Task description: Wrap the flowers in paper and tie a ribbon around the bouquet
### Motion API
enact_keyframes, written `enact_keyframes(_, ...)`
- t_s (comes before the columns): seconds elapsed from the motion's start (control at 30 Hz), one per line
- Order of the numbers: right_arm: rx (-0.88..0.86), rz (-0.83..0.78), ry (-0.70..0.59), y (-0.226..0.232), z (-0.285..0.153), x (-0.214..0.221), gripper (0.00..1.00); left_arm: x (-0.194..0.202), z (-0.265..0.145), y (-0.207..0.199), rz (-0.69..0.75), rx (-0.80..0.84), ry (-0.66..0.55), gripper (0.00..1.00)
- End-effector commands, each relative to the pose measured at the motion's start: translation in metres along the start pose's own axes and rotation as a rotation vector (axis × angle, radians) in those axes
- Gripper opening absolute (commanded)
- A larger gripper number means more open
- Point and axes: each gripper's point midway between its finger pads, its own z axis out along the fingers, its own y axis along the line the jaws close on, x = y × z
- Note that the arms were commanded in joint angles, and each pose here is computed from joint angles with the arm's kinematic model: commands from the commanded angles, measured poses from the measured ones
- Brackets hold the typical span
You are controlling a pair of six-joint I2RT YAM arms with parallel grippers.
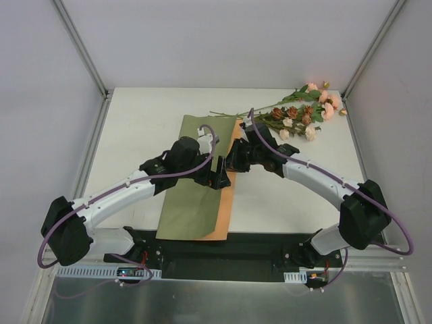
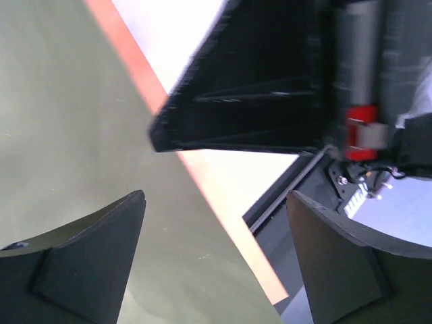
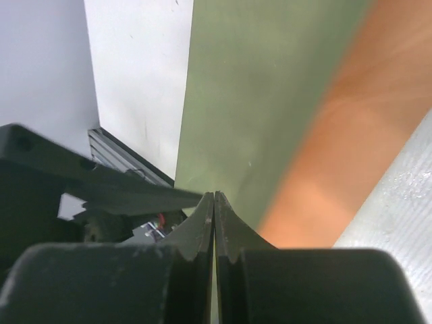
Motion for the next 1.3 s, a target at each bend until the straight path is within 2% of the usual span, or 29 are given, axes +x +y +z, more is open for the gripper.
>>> enact_keyframes(0.0, -0.068, 0.068, -0.111, 0.029, -0.023, -0.019, 0.0, -0.008, 0.0, 0.019, 0.008, -0.125, 0.0, 0.84)
enact_keyframes(0.17, -0.076, 0.08, -0.119, 0.033, -0.027, -0.02, 0.0, -0.01, 0.001, 0.023, 0.039, -0.199, -0.001, 0.9)
enact_keyframes(0.3, -0.043, 0.056, -0.126, 0.016, -0.024, -0.022, 0.0, -0.004, 0.005, 0.034, 0.039, -0.262, 0.028, 0.86)
enact_keyframes(0.33, -0.036, 0.046, -0.131, 0.009, -0.024, -0.025, 0.0, -0.002, 0.005, 0.039, 0.032, -0.283, 0.026, 0.82)
enact_keyframes(0.37, -0.044, 0.044, -0.146, -0.005, -0.021, -0.032, 0.0, 0.0, 0.005, 0.043, 0.023, -0.303, 0.023, 0.7)
enact_keyframes(0.43, -0.096, 0.024, -0.09, -0.017, -0.013, -0.027, 0.02, 0.003, 0.007, 0.062, -0.026, -0.379, 0.016, 0.59)
enact_keyframes(0.47, -0.093, 0.02, -0.102, -0.027, -0.012, -0.034, 0.07, 0.005, 0.008, 0.07, -0.05, -0.403, 0.017, 0.53)
enact_keyframes(0.5, -0.07, -0.015, -0.093, -0.039, -0.008, -0.03, 0.21, 0.012, 0.015, 0.083, -0.078, -0.442, 0.043, 0.5)
enact_keyframes(0.53, -0.049, -0.022, -0.077, -0.049, -0.001, -0.028, 0.26, 0.015, 0.02, 0.091, -0.11, -0.464, 0.053, 0.47)
enact_keyframes(0.6, -0.08, -0.024, -0.046, -0.056, 0.008, -0.026, 0.32, 0.026, 0.033, 0.117, -0.163, -0.523, 0.111, 0.36)
enact_keyframes(0.7, -0.103, 0.012, -0.005, -0.07, 0.024, -0.021, 0.34, 0.04, 0.046, 0.137, -0.215, -0.569, 0.164, 0.25)
enact_keyframes(0.93, -0.107, 0.058, 0.053, -0.101, 0.054, 0.002, 0.37, 0.071, 0.062, 0.153, -0.289, -0.592, 0.216, 0.21)
enact_keyframes(1.13, -0.161, 0.067, 0.069, -0.102, 0.068, 0.005, 0.37, 0.081, 0.063, 0.154, -0.315, -0.583, 0.223, 0.21)
enact_keyframes(1.27, -0.202, 0.08, 0.065, -0.095, 0.07, 0.002, 0.31, 0.08, 0.062, 0.152, -0.313, -0.577, 0.219, 0.21)
